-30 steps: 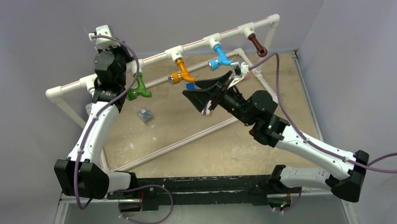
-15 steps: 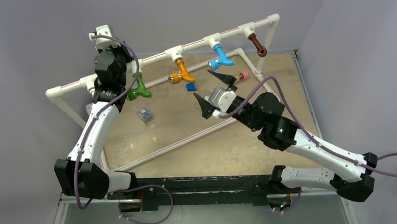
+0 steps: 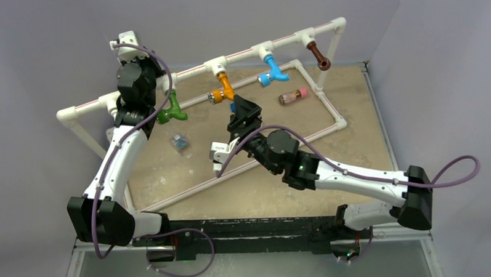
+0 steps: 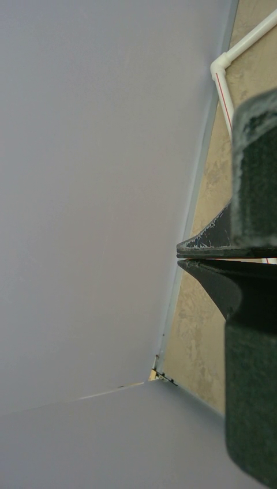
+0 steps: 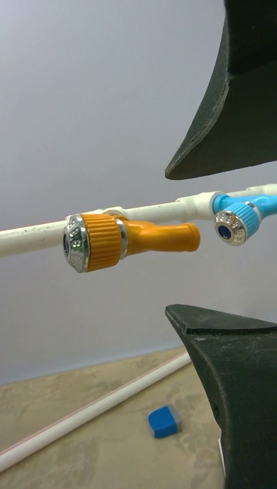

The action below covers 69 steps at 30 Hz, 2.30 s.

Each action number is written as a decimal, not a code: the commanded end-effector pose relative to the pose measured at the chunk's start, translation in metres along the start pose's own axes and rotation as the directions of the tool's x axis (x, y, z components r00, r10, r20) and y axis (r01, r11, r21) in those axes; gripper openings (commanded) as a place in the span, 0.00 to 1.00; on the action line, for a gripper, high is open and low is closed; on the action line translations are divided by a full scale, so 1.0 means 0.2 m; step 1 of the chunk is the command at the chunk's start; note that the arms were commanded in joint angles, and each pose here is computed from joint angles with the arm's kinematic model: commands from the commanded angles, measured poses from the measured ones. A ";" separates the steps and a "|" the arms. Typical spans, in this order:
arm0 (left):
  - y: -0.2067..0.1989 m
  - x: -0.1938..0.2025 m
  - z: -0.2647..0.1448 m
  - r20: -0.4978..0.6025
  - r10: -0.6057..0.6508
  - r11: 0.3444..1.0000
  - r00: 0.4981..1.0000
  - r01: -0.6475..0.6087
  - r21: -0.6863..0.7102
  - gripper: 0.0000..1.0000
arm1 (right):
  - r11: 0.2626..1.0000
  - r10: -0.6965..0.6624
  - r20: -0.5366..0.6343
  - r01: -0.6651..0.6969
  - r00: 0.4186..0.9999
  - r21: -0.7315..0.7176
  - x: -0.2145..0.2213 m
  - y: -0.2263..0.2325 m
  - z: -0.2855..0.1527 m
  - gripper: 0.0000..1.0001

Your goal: Install the water faucets

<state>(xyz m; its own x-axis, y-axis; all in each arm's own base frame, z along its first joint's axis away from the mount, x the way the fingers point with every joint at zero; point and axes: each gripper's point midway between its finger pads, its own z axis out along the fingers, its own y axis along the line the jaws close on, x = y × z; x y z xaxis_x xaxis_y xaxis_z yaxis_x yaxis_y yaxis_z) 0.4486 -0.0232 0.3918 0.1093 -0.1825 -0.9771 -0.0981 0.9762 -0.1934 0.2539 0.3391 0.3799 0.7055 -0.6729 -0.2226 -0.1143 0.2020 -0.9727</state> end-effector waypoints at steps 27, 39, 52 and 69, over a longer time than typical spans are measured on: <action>0.08 0.61 -0.08 -0.373 0.084 0.996 0.924 -0.087 0.008 0.00 | 0.954 0.159 -0.168 -0.108 0.973 0.278 0.11 -0.14 0.33 0.12; 0.08 0.62 -0.08 -0.375 0.082 0.996 0.923 -0.085 0.008 0.00 | 0.522 0.790 0.163 -0.788 0.591 0.327 0.06 -0.17 0.33 0.00; 0.07 0.60 -0.08 -0.369 0.078 0.997 0.926 -0.079 0.012 0.00 | -0.470 0.771 0.467 -0.881 -0.434 -0.042 0.13 -0.20 0.27 0.00; 0.06 0.60 -0.09 -0.373 0.075 0.997 0.925 -0.071 0.023 0.00 | -0.858 0.215 0.204 -0.285 -0.955 -0.428 -0.01 -0.19 0.15 0.20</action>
<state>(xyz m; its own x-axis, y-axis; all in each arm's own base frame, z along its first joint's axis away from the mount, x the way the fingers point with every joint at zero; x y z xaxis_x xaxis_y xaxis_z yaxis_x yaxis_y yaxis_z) 0.4478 -0.0261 0.3898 0.0923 -0.1889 -0.9776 -0.0750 0.9777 -0.1960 0.3074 0.3518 0.3811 -0.3874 0.9065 -0.1676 -0.4226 -0.0131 0.9062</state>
